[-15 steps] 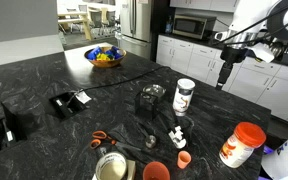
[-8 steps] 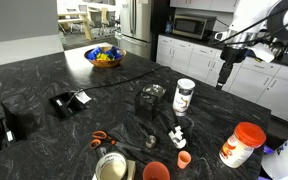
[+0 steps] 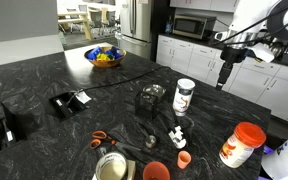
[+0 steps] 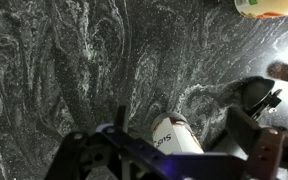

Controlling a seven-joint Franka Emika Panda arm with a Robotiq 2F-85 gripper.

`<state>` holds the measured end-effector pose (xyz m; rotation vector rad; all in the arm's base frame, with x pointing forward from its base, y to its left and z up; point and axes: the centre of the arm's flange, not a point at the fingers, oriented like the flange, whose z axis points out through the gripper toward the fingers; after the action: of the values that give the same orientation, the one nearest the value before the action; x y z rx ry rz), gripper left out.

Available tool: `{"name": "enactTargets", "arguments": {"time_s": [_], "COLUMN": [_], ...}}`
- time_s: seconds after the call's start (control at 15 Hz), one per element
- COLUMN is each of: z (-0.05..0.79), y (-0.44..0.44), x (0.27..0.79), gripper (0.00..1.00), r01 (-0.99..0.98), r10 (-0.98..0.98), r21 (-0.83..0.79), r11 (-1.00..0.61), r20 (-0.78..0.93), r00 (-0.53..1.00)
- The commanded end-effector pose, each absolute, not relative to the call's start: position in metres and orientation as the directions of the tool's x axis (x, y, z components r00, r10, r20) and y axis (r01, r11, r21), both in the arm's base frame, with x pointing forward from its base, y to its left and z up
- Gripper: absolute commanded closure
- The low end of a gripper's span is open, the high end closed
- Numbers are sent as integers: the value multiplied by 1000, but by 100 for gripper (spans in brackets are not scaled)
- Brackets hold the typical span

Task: Remove the silver lid from the pot

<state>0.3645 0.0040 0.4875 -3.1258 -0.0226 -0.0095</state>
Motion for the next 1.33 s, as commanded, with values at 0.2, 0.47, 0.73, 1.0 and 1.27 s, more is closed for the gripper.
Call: {"name": "enactTargets", "arguments": {"time_s": [0.2,0.47,0.73,1.0,1.27], "z": [488,488,491,495,503], "y": [4,5,4,6,7], "x": [364,366,382,416,461], "gripper": [0,0,0,0,0], "r01": [15,13,8,2,10], "r10": [14,13,8,3,16], "r21": [-16,-14,-1,13,36], "r11": [-1000,-1000,-1000,-1000,-999], "r20": [6,11,44,113,172], "r00": [1000,1000,999,994,985]}}
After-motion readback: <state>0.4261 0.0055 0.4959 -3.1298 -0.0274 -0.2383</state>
